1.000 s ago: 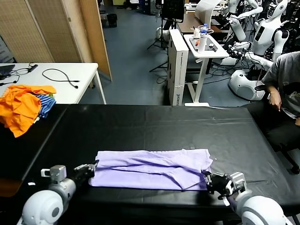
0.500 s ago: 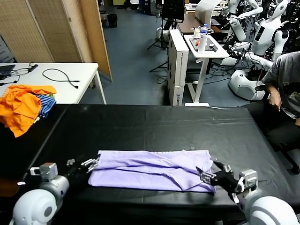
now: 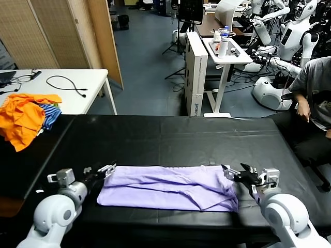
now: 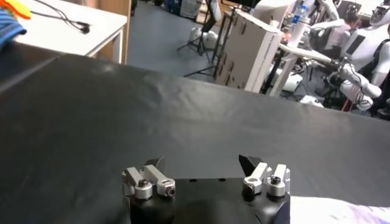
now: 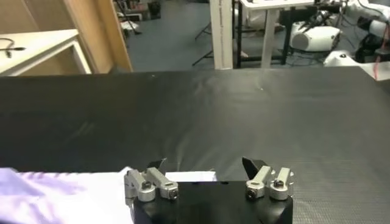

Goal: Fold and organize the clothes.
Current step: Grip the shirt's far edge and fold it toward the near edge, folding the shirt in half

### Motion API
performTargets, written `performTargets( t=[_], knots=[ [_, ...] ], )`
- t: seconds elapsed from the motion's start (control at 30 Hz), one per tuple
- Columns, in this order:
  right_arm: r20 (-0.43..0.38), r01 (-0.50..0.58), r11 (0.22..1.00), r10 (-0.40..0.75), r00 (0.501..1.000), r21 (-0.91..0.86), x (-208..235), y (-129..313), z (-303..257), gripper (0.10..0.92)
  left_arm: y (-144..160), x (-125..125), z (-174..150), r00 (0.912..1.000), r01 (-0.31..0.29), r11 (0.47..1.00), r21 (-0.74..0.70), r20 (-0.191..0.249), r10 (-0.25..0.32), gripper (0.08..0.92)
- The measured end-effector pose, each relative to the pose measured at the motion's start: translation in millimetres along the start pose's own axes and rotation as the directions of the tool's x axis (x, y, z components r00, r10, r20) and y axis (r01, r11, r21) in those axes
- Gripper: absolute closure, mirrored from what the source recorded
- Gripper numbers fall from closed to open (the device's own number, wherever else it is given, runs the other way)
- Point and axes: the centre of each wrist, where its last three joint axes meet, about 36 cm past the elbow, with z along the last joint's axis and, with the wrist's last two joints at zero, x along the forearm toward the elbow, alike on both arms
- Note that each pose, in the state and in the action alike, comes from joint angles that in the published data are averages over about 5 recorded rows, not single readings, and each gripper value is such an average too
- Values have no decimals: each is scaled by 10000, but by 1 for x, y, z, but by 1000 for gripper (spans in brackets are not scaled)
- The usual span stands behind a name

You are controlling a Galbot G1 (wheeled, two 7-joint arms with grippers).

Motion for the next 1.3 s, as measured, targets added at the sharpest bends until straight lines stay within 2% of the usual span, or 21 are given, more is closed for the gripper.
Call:
performTargets(
  t=[0.27,0.37,0.43,0.57,0.77,0.83,0.87,0.93,1.13,1.23,1.3],
  knots=[
    [-256,28,10000,-28,9997,25,-11,2,9,121,3,-4,10,9996,63,9999,88,-285,-61,92],
    [-316,70,9999,-68,9995,74,-13,3,12,157,4,-5,12,9994,101,9999,91,-347,-98,99],
    [-355,81,9999,-78,9993,98,-15,3,14,223,4,-5,13,9993,97,9999,90,-371,-94,132],
    [-391,99,9999,-95,9992,96,-18,3,17,441,3,-6,15,9991,69,9999,91,-414,-66,293],
    [-235,176,9998,-173,9996,107,-23,7,20,783,3,-7,17,9992,69,10000,62,-388,-67,660],
    [-84,208,9998,-208,9997,64,-26,8,20,848,4,-8,17,9995,82,10000,12,-319,-82,783],
    [7,224,9997,-224,9997,38,-27,9,20,870,5,-9,17,9996,102,9999,-31,-269,-103,813],
    [178,288,9996,-287,9994,-17,-30,11,20,872,7,-10,16,9997,182,9998,-118,-161,-184,857],
    [238,866,9960,-861,9960,-207,-35,14,21,866,13,-10,16,9994,348,9992,-170,-74,-349,853],
    [261,1071,9941,-1066,9940,-188,-32,13,19,787,11,-6,17,9992,403,9989,-226,-45,-404,828],
    [325,1105,9938,-1100,9934,-133,-27,12,17,675,9,-3,18,9989,469,9986,-260,6,-469,746]
  ],
)
